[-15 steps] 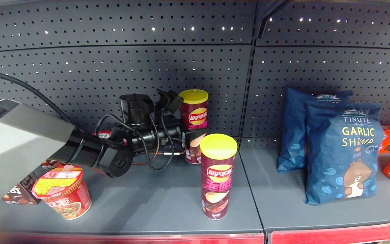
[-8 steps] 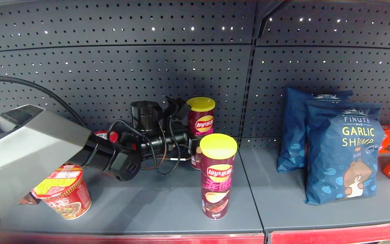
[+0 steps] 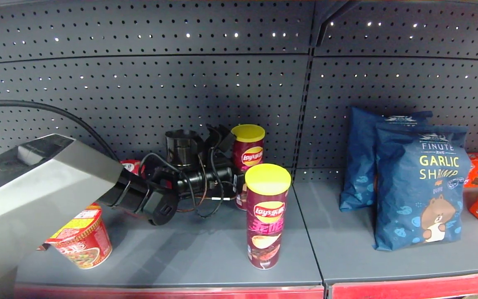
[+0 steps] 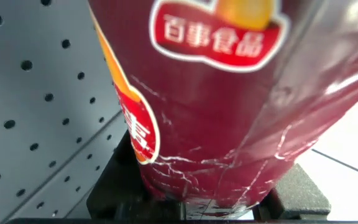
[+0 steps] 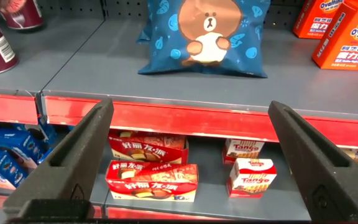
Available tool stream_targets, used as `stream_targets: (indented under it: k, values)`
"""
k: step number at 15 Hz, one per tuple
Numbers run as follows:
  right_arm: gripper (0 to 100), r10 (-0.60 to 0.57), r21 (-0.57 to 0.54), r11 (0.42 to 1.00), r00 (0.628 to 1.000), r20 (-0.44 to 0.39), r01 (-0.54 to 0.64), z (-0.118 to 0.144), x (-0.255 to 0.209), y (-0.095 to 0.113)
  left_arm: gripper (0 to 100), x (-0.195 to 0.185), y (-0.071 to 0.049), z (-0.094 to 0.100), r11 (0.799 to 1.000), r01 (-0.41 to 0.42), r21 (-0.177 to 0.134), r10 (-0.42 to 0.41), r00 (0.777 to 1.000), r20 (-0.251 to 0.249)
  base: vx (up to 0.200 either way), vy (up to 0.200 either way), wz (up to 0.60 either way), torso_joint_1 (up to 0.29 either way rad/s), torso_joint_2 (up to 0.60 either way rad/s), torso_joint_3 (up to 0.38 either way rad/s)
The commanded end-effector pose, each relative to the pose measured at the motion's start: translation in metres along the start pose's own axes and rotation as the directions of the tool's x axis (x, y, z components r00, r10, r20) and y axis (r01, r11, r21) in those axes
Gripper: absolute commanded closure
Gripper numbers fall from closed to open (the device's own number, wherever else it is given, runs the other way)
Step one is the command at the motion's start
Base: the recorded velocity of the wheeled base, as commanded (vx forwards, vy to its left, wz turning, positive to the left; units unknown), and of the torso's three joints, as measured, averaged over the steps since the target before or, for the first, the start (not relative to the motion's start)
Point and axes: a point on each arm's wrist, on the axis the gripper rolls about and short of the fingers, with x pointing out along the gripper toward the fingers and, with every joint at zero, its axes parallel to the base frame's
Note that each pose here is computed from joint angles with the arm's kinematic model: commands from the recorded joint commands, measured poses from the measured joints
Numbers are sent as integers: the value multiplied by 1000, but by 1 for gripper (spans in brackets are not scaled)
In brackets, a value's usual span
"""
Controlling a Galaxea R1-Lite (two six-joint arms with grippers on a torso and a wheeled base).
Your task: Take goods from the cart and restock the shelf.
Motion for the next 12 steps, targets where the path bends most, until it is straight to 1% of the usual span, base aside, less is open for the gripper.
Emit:
stream_targets:
  k: [1,3,6,7,8,12]
  values:
    - [0,0,0,1000,1000,-3,0,0,0,0,100,5,-2,-6,1000,9,-4,-9,1000,-7,0,0,0,0,0,0]
    - [0,0,0,1000,1000,-2,0,0,0,0,100,9,-3,-6,1000,16,-3,-16,1000,-4,0,0,0,0,0,0]
    - [0,0,2,1000,1000,-3,0,0,0,0,100,13,-1,-5,1000,18,3,-18,1000,5,0,0,0,0,0,0]
    - [0,0,2,1000,1000,0,0,0,0,0,100,15,-3,-5,1000,22,4,-22,1000,5,0,0,0,0,0,0]
    - [0,0,2,1000,1000,-2,0,0,0,0,0,15,-3,-5,1000,22,4,-22,1000,5,0,0,0,0,0,0]
    - [0,0,3,1000,1000,-2,0,0,0,0,0,14,-5,-6,1000,24,2,-24,1000,1,0,0,0,0,0,0]
